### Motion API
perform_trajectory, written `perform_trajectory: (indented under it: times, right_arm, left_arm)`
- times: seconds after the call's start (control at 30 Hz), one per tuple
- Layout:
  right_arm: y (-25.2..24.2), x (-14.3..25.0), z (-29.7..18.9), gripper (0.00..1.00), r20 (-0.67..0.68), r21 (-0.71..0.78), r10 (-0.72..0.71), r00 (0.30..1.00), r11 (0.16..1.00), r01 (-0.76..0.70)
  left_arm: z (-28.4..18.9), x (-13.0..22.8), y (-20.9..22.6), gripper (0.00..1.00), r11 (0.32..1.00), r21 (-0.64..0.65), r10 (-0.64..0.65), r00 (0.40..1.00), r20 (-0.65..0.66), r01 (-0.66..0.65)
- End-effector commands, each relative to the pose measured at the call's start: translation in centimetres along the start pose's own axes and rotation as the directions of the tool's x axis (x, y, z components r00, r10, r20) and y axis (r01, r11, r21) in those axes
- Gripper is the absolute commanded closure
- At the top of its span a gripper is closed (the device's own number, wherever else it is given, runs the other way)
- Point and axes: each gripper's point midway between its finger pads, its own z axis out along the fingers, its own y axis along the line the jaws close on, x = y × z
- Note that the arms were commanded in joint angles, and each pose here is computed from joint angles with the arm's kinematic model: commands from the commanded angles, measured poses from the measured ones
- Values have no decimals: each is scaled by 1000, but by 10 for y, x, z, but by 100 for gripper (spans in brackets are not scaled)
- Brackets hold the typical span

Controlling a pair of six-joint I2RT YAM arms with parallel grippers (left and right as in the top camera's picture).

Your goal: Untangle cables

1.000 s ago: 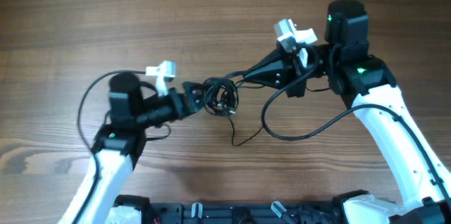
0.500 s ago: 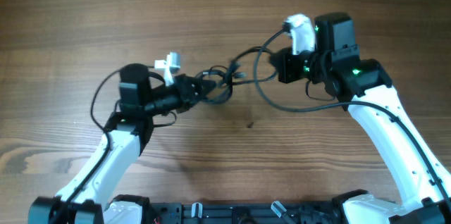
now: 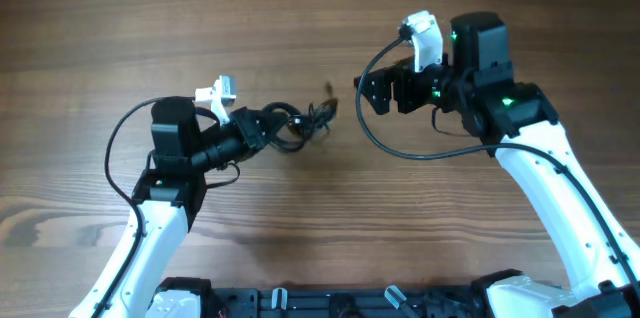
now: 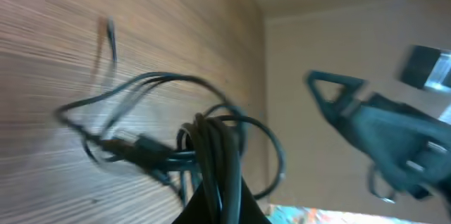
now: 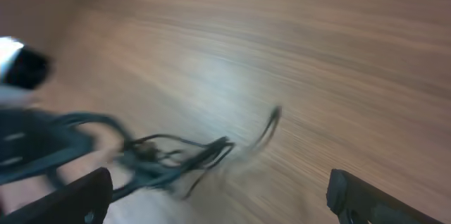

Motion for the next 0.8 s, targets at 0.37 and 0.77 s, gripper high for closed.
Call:
perform_trajectory:
  times: [0.37, 0.77]
  right_arm:
    - [59, 12, 38, 33, -25, 61, -80, 996, 995, 82]
    - [13, 87, 57, 71, -186, 463, 182, 966, 883, -77]
  left_arm:
    - [-32, -11, -28, 96, 954, -155, 287, 932, 219, -257]
    - [-53, -6, -51, 96, 900, -289, 416, 841, 345, -327]
